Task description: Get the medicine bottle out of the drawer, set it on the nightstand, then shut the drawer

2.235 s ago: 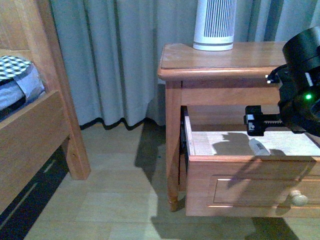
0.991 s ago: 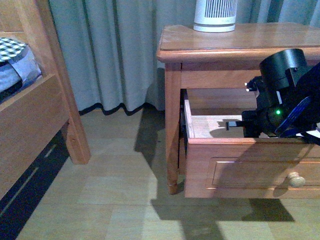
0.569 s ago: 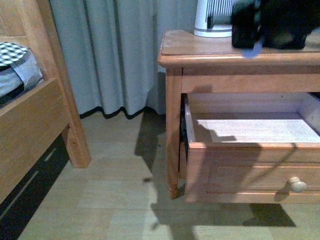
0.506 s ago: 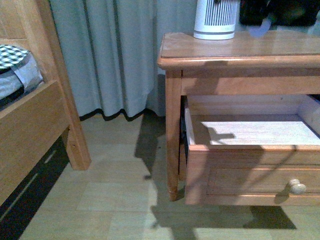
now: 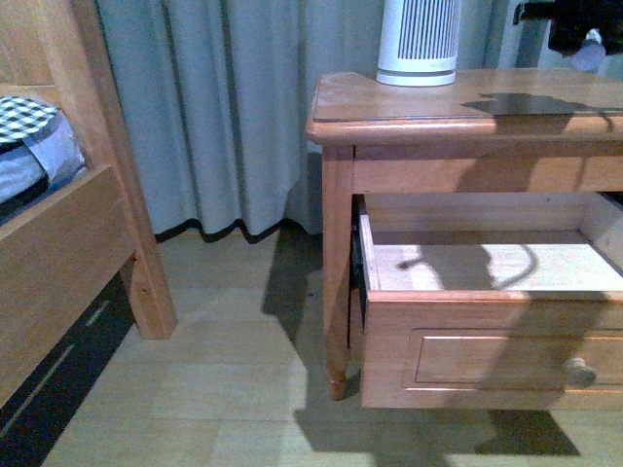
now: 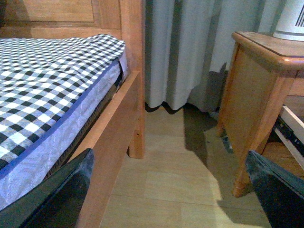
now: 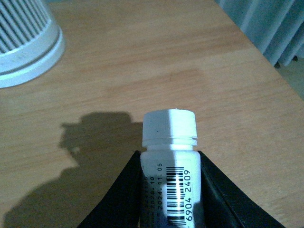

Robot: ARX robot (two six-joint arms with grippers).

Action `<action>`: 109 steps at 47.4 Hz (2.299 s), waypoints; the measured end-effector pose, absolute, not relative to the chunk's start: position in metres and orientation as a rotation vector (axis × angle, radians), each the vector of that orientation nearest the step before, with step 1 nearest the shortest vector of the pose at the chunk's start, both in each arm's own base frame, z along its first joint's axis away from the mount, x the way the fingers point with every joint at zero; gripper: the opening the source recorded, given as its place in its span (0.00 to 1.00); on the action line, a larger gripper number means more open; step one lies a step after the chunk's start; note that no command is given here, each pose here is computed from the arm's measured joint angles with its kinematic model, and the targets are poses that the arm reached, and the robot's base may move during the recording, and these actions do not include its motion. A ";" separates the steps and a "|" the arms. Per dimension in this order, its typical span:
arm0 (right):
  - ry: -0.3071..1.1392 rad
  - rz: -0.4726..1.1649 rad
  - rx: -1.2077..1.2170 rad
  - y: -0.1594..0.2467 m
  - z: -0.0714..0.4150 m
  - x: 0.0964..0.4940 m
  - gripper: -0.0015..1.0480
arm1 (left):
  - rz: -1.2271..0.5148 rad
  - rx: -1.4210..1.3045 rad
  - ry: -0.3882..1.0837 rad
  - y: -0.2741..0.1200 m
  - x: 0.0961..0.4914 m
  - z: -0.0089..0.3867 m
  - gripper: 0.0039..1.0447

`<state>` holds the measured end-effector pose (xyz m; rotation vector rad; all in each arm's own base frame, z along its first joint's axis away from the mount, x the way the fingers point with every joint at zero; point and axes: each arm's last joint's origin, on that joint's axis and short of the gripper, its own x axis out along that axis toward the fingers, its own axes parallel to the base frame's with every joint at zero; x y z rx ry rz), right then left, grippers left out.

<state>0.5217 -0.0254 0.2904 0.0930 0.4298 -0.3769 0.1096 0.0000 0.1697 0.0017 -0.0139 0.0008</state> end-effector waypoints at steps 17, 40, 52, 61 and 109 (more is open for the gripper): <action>0.479 -0.433 0.089 -0.040 0.260 0.536 0.36 | 0.001 0.002 -0.014 0.000 0.110 0.170 0.94; 0.294 -0.396 0.106 -0.026 0.306 0.514 0.93 | 0.001 0.002 -0.014 0.000 0.110 0.170 0.94; 0.092 -0.224 0.160 0.020 0.369 0.386 0.93 | 0.001 0.002 -0.014 0.000 0.110 0.170 0.94; 0.196 -0.110 0.226 0.038 0.306 0.292 0.93 | 0.001 0.002 -0.014 0.000 0.110 0.170 0.94; 0.527 -0.250 0.151 0.022 0.096 0.301 0.93 | 0.001 0.002 -0.014 0.000 0.110 0.170 0.94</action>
